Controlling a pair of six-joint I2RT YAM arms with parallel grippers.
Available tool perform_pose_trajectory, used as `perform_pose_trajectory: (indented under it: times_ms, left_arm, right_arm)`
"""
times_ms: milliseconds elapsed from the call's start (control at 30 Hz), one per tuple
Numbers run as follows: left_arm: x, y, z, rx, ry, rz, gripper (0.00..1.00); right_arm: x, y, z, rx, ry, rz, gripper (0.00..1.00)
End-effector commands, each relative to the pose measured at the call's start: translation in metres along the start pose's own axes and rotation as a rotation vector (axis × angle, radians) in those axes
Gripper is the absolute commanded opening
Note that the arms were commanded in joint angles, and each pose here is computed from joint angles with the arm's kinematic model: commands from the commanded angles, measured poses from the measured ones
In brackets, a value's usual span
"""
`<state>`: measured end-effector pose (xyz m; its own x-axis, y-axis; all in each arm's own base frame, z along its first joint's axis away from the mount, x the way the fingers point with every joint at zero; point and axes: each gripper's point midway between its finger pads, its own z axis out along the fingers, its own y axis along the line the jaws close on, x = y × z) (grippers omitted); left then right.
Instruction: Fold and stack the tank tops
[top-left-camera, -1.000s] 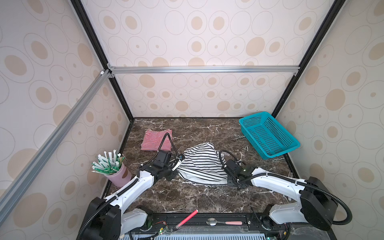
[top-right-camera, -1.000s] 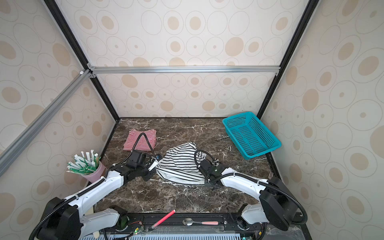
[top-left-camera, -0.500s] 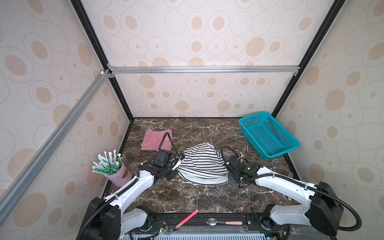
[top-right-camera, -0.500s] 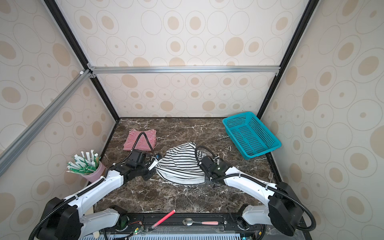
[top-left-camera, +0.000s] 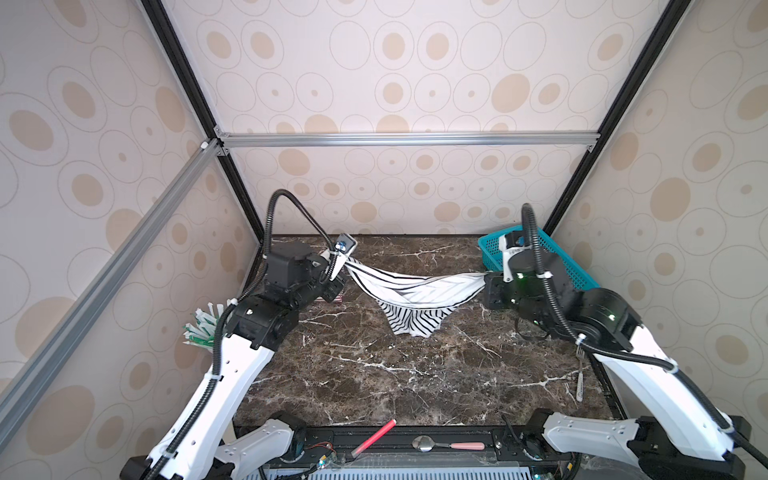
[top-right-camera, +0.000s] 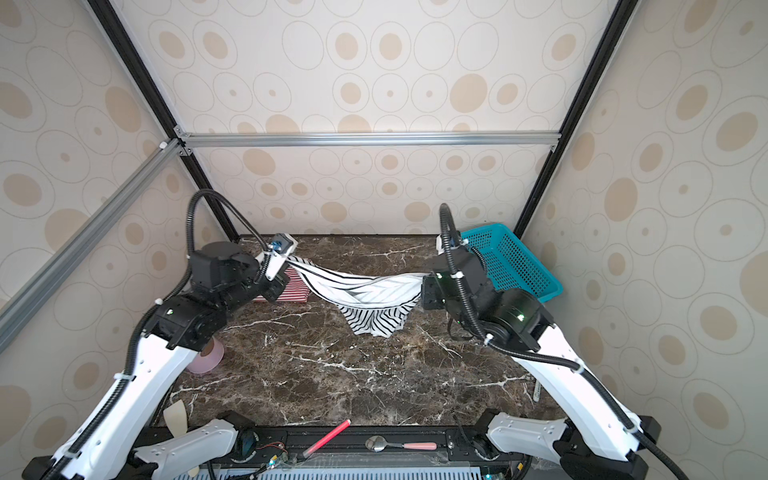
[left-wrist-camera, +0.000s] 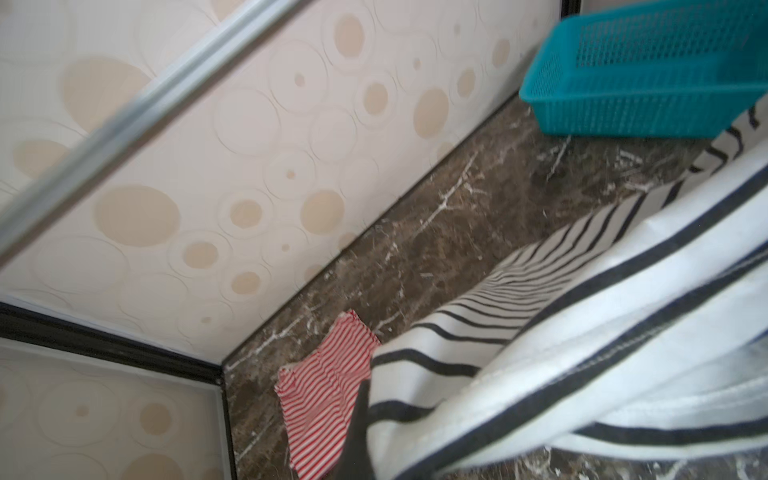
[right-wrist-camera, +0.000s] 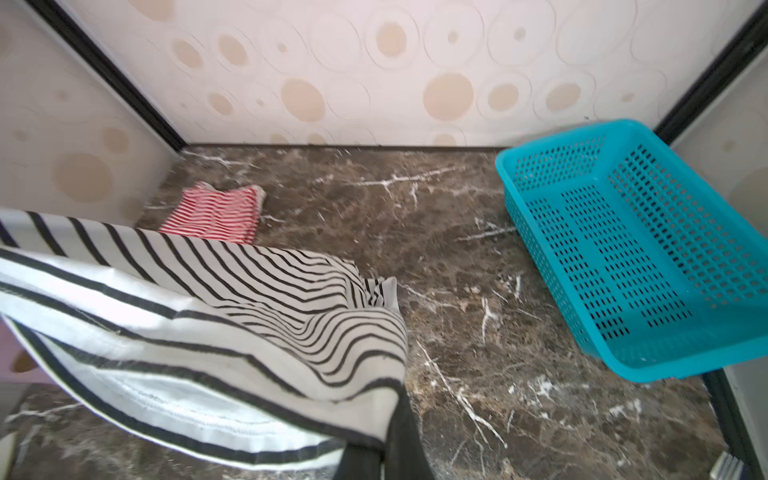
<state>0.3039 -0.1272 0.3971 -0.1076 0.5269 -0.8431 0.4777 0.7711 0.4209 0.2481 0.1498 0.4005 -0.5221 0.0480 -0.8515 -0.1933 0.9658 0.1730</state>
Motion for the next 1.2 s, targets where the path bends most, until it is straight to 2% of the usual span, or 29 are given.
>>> perform_pose_trajectory:
  times_ms: [0, 267, 367, 467, 567, 667, 833, 933, 1067, 1167]
  left_arm:
    - [-0.029, 0.013, -0.044, -0.022, -0.078, -0.032, 0.00]
    - [-0.082, 0.032, -0.110, -0.051, -0.238, -0.033, 0.00]
    - [-0.097, 0.040, -0.124, -0.071, -0.274, -0.029, 0.00]
    - [-0.104, 0.047, -0.121, -0.091, -0.280, -0.030, 0.00]
    - [-0.099, 0.048, -0.092, -0.102, -0.247, -0.022, 0.00]
    - [-0.088, 0.048, -0.045, -0.109, -0.195, -0.016, 0.00]
    - [-0.074, 0.056, 0.042, -0.158, -0.136, -0.016, 0.00]
    - [-0.074, 0.075, 0.090, -0.167, -0.122, -0.055, 0.00]
    - [-0.084, 0.118, 0.147, -0.228, -0.136, -0.132, 0.00]
    - [-0.107, 0.149, 0.164, -0.277, -0.181, -0.171, 0.00]
  right_arm:
    - [-0.025, 0.010, -0.040, -0.121, -0.067, -0.042, 0.00]
    - [-0.082, 0.027, -0.111, -0.315, -0.237, -0.046, 0.00]
    - [-0.097, 0.020, -0.121, -0.276, -0.266, -0.047, 0.00]
    - [-0.108, 0.008, -0.115, -0.169, -0.276, -0.045, 0.00]
    - [-0.111, 0.004, -0.088, -0.067, -0.244, -0.082, 0.00]
    - [-0.122, 0.000, -0.064, -0.065, -0.212, -0.044, 0.00]
    - [-0.136, -0.022, 0.004, -0.077, -0.134, 0.061, 0.00]
    - [-0.149, -0.043, 0.045, -0.082, -0.107, 0.118, 0.00]
    - [-0.174, -0.065, 0.087, -0.125, -0.126, 0.172, 0.00]
    - [-0.201, -0.062, 0.094, -0.192, -0.186, 0.164, 0.00]
